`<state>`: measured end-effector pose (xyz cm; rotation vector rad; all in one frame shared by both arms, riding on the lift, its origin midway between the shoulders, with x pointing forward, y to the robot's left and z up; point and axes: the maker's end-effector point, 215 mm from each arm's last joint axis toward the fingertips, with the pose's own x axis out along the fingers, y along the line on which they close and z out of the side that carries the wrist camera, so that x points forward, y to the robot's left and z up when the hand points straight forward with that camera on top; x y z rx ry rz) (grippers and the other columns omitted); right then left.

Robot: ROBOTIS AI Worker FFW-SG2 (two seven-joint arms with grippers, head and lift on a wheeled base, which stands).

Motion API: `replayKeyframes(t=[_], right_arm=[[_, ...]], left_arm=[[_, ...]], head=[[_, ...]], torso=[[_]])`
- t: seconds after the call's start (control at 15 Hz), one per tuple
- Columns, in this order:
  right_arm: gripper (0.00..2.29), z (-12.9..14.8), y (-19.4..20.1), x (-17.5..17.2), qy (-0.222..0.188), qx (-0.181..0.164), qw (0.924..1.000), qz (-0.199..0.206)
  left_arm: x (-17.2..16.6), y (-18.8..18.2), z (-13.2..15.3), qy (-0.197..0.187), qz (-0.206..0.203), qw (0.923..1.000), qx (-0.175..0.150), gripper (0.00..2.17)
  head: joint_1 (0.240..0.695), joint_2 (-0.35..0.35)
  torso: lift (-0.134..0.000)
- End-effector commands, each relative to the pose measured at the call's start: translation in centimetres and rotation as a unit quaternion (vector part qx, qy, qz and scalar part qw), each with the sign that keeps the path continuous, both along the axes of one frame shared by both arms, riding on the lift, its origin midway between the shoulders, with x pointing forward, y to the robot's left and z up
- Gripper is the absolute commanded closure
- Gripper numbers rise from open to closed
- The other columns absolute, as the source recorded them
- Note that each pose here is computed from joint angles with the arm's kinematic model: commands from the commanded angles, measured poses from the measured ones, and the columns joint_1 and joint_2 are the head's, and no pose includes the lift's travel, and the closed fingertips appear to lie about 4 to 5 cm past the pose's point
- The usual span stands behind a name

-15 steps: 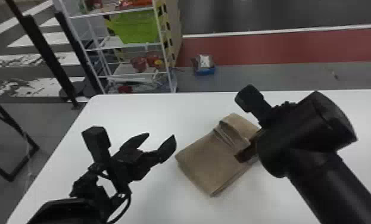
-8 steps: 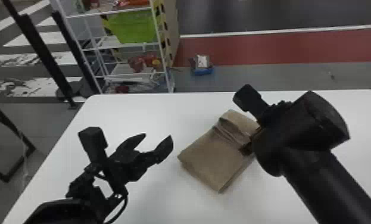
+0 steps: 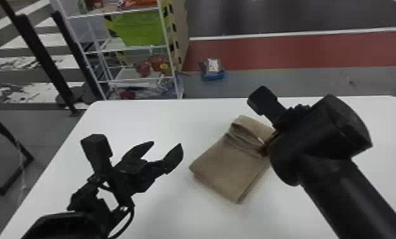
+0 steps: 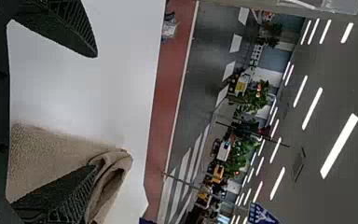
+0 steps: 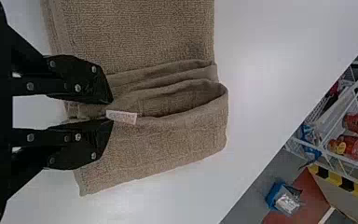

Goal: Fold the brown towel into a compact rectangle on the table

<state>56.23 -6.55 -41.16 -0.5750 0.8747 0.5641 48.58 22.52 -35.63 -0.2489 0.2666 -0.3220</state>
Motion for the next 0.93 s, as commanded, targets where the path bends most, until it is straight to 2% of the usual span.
replayKeyframes(t=[0.0, 0.07, 0.13, 0.4, 0.47, 0.53, 0.67, 0.87], right_arm=[[0.94, 0.5, 0.2, 0.6, -0.012, -0.005, 0.9999, 0.009], [1.11, 0.6, 0.1, 0.9, -0.016, -0.001, 0.9998, 0.010], [1.18, 0.8, -0.2, 1.1, -0.017, 0.003, 0.9998, 0.007], [1.17, 1.6, 0.0, 1.3, -0.017, 0.018, 0.9996, 0.010], [1.13, 1.5, 0.3, 1.0, -0.011, 0.020, 0.9996, 0.017], [0.85, 1.3, 0.7, 0.7, -0.008, 0.019, 0.9995, 0.022], [0.60, 0.6, 1.0, 0.3, -0.001, 0.008, 0.9995, 0.030], [0.54, 0.1, 0.7, 0.3, 0.003, -0.003, 0.9995, 0.030]], left_arm=[[0.1, -0.1, 0.1, -0.001, 0.000, 1.0000, -0.001, 0.03], [0.1, -0.1, 0.1, -0.001, 0.000, 1.0000, -0.001, 0.03], [0.1, -0.2, 0.1, -0.001, -0.001, 1.0000, -0.001, 0.03], [0.0, -0.1, -0.1, 0.001, 0.000, 1.0000, -0.001, 0.03], [0.0, -0.2, -0.1, 0.001, -0.001, 1.0000, -0.001, 0.03], [0.0, -0.2, -0.2, 0.002, 0.000, 1.0000, -0.001, 0.03], [0.0, -0.2, -0.2, 0.002, 0.000, 1.0000, -0.001, 0.03], [0.0, -0.2, -0.2, 0.002, 0.000, 1.0000, -0.001, 0.03]], head=[[0.695, 0.168], [0.695, 0.166], [0.695, 0.166], [0.695, 0.160], [0.695, 0.161], [0.695, 0.163], [0.695, 0.168], [0.695, 0.172]], torso=[[-0.134], [-0.134], [-0.134], [-0.134], [-0.134], [-0.134], [-0.134], [-0.134]])
